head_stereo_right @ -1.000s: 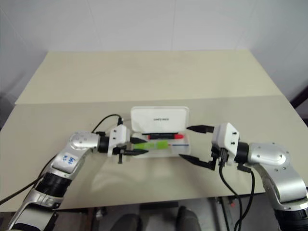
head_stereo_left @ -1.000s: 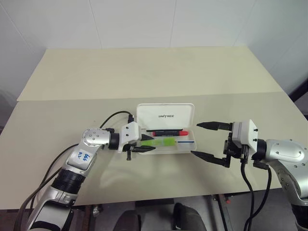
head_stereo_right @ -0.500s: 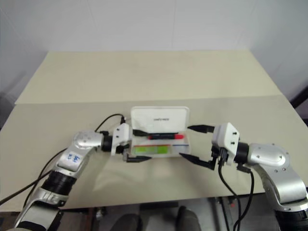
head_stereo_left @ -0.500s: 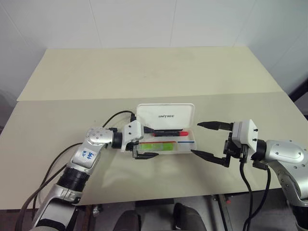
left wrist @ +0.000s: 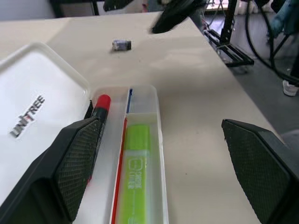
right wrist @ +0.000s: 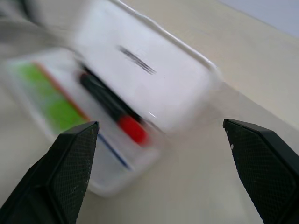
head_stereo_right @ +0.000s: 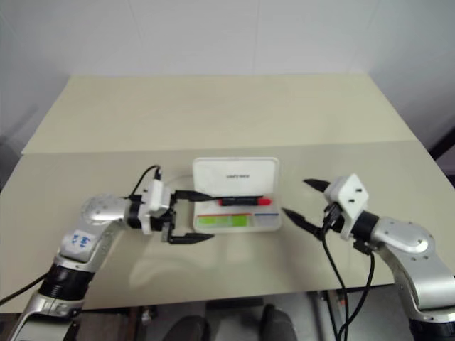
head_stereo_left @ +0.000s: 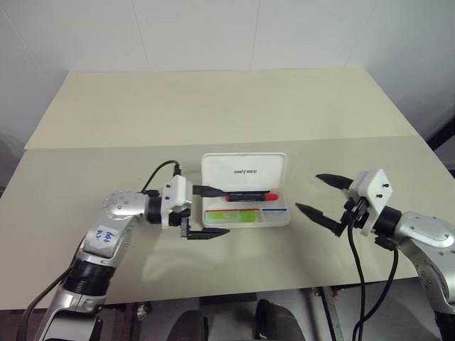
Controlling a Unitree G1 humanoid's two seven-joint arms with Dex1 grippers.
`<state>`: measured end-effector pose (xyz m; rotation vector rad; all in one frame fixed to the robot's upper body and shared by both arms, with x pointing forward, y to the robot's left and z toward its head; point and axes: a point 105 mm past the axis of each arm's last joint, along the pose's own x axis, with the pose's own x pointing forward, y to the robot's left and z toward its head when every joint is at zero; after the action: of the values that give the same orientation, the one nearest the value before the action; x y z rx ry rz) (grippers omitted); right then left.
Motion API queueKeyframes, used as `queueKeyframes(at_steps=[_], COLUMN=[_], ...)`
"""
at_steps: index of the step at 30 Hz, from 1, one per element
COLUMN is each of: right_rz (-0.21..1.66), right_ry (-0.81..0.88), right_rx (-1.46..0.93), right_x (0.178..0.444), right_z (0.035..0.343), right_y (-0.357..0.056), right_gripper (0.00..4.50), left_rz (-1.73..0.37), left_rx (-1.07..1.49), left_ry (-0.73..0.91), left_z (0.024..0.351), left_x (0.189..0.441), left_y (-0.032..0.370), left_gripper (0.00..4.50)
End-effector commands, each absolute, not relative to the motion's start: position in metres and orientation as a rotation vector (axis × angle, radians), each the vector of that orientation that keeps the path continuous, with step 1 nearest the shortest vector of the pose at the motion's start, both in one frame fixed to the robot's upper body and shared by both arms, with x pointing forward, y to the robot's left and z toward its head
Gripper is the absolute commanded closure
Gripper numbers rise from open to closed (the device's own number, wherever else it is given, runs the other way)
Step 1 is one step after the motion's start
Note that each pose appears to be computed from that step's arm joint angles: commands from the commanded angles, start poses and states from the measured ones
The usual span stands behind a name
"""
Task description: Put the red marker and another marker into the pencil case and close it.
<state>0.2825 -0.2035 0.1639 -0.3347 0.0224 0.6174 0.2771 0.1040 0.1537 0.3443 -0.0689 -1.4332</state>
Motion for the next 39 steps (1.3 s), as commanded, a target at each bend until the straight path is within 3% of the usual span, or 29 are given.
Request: queueKeyframes(at_steps=[1, 11, 28, 31, 39], right_rz=[0.39, 0.102, 0.08, 0.061, 0.032], right_ry=[-0.008, 0.065, 0.102, 0.134, 0.156], right_rx=[-0.32, -0.197, -0.17, -0.172, -0.182], right_x=[0.287, 0.293, 0.341, 0.346, 0.35], right_z=[0.172, 0.141, 0.103, 0.093, 0.088], right_y=[-0.232, -0.28, -0.286, -0.288, -0.29], right_gripper=[0.0, 0.0, 0.0, 0.56, 3.36], left_rz=[-1.43, -1.395, -1.324, -1.311, -1.299], left_rx=[0.362, 0.398, 0.486, 0.497, 0.511], left_ry=[-0.106, -0.106, -0.054, -0.052, -0.056], left_z=[0.164, 0.173, 0.189, 0.19, 0.193], left_x=[0.27, 0.277, 0.277, 0.277, 0.277], left_y=[0.112, 0.13, 0.165, 0.167, 0.169], left_gripper=[0.02, 0.02, 0.02, 0.0, 0.0])
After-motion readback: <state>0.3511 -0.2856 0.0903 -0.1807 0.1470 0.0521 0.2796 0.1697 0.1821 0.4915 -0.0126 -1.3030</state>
